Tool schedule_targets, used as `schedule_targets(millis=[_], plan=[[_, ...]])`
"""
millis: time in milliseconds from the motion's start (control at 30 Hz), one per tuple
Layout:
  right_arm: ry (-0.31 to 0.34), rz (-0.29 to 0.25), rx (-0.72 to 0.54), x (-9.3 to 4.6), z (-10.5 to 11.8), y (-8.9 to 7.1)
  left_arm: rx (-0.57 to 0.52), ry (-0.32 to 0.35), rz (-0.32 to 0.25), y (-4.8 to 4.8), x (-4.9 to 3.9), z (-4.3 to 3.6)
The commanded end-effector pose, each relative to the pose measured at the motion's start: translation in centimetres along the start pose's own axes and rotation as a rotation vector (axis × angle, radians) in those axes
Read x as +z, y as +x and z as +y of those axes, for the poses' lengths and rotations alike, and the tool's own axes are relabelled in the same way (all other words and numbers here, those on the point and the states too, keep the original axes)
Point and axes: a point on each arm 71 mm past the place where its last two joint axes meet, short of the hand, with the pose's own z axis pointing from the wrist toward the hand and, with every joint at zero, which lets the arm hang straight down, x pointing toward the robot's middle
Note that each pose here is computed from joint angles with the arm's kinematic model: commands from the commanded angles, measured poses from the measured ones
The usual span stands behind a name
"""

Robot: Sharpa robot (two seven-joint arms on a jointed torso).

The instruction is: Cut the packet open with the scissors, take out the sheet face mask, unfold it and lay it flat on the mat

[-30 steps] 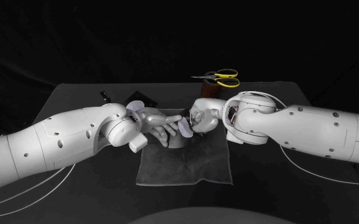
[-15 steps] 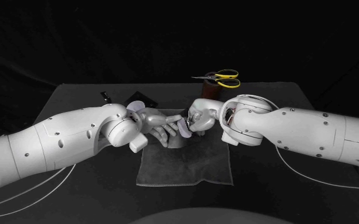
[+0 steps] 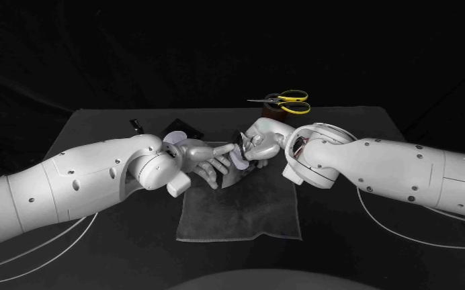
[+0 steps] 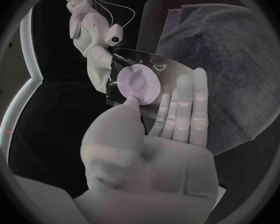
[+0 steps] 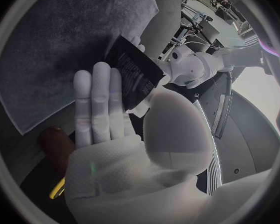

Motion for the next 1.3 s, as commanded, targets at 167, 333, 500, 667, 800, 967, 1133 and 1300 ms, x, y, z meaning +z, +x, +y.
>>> schedule_targets(millis=[167, 333, 500, 667, 800, 967, 1133, 1300], plan=[[0.008, -0.071, -0.028, 0.2, 0.1, -0.1, -0.027, 0.046, 0.019, 0.35, -0.04, -0.39], [0.031, -0.098, -0.098, 0.1, -0.1, -0.2, -0.007, 0.113, -0.027, 0.17, -0.51, -0.74], [0.052, -0.110, -0.147, -0.1, -0.3, -0.3, 0.046, 0.164, -0.058, -0.20, -1.47, -0.93], [0.081, -0.109, -0.179, 0.0, -0.5, -0.4, 0.151, 0.193, -0.053, -0.09, -2.43, -1.24], [0.108, -0.110, -0.210, 0.0, -0.7, -0.4, 0.276, 0.212, -0.065, 0.35, -3.03, -1.69], [0.127, -0.110, -0.230, 0.0, -0.7, -0.4, 0.370, 0.220, -0.095, 0.93, -3.22, -2.21], [0.133, -0.104, -0.240, 0.1, -0.4, -0.3, 0.431, 0.231, -0.131, 1.67, -2.97, -2.92], [0.130, -0.093, -0.253, 0.3, 0.1, 0.0, 0.443, 0.239, -0.163, 2.32, -2.46, -3.70]])
